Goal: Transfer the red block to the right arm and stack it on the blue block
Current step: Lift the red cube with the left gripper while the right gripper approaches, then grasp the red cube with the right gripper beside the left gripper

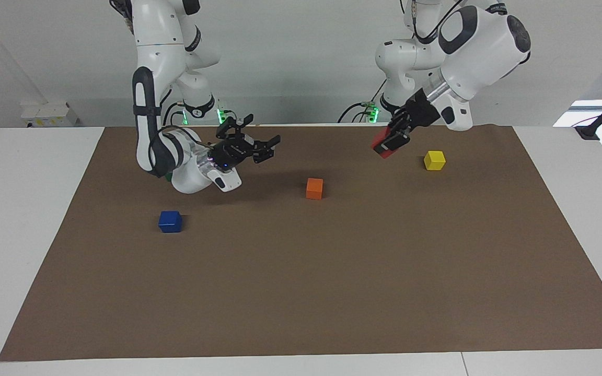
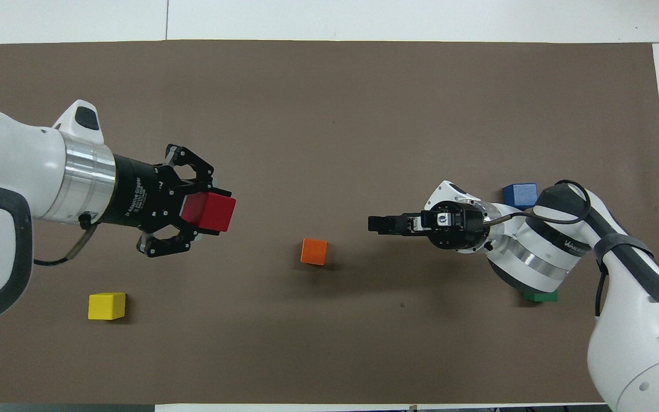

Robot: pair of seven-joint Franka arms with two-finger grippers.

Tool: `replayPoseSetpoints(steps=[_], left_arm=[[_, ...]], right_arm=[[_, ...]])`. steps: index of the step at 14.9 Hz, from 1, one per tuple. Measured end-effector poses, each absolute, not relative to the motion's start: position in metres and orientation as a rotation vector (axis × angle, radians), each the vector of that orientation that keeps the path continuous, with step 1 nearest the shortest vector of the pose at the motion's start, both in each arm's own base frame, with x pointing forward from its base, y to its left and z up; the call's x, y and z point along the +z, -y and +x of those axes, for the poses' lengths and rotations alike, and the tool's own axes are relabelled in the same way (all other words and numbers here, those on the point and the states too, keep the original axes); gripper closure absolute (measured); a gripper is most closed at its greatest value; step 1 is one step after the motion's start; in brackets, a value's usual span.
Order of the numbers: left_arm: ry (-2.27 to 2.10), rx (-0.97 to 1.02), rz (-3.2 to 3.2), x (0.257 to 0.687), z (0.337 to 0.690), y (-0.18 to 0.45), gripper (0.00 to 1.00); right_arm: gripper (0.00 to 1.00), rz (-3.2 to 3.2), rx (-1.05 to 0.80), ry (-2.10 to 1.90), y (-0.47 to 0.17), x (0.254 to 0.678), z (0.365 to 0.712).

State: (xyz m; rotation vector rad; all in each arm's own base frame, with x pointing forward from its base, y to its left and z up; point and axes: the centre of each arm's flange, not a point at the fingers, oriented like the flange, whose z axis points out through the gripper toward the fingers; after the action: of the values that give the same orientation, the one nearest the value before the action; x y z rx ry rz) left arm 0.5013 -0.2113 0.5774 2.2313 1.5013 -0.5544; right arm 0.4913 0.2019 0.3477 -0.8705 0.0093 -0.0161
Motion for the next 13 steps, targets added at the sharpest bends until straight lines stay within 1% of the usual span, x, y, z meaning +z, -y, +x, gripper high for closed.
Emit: replayPoseSetpoints(steps=[4,7,10,13], left_arm=[[-1.82,-0.694,1.978,0.582,0.49,0.248,0.46],[-2.095,-0.742,1.688,0.588,0.486,0.274,0.46],[-2.173,-0.763,1.583,0.59,0.477,0.3,0.46],[-2.188,-0.758,1.532,0.589,0.472,0.315,0.46]], right_arm=[[0.0,-0.892,-0.021,-0.034,-0.231,0.338,0.486],[0.0,-0.897,-0.05,-0.035,-0.248,0.319,0.483],[0.0,-0.909,-0.065,-0.029,-0.257,0.302,0.484],[0.0,-0.893,-0.044,-0.03,-0.271,0.303,0.483]])
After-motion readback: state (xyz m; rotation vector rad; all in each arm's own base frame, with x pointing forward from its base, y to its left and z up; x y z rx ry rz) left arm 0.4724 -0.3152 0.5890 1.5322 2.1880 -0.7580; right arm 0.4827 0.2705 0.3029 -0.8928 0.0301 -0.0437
